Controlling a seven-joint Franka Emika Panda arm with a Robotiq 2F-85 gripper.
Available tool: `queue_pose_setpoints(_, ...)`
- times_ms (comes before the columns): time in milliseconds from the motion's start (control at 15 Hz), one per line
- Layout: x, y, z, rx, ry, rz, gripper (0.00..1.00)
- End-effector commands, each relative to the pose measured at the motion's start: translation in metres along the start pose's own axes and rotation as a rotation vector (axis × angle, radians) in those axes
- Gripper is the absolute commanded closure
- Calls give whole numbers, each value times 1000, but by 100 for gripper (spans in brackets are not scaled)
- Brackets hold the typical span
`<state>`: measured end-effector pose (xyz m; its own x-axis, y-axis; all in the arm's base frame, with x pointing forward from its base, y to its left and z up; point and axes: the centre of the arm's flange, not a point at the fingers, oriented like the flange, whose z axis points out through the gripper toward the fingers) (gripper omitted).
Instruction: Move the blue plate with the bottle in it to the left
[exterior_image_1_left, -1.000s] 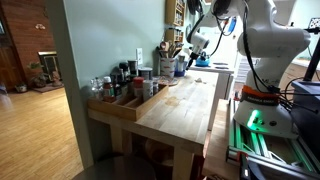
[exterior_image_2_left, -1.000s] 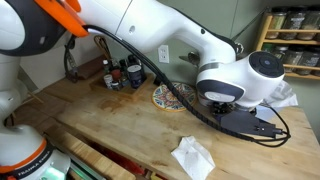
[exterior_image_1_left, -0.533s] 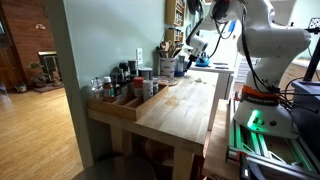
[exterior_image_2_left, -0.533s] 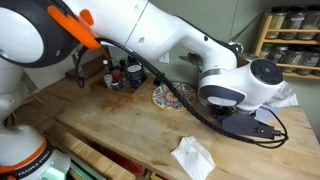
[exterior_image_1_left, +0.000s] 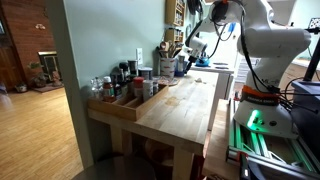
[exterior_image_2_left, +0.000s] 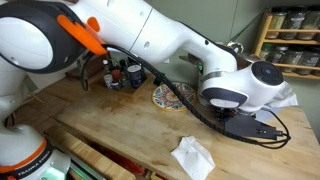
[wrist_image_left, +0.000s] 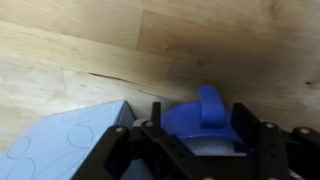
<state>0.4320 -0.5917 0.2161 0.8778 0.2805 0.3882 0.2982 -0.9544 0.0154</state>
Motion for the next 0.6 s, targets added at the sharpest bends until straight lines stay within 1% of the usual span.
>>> queue_pose_setpoints(0, -3, 7, 3, 7, -8, -39, 58)
queue_pose_setpoints(67, -3, 7, 3, 9, -14, -46, 66)
queue_pose_setpoints(333, -1, 5, -1, 23, -21, -66, 95)
queue_pose_setpoints(400, -1, 5, -3, 29, -19, -71, 100)
queue_pose_setpoints(467, -1, 5, -4, 31, -15, -74, 95)
queue_pose_setpoints(533, -1, 5, -6, 34, -11, -77, 95)
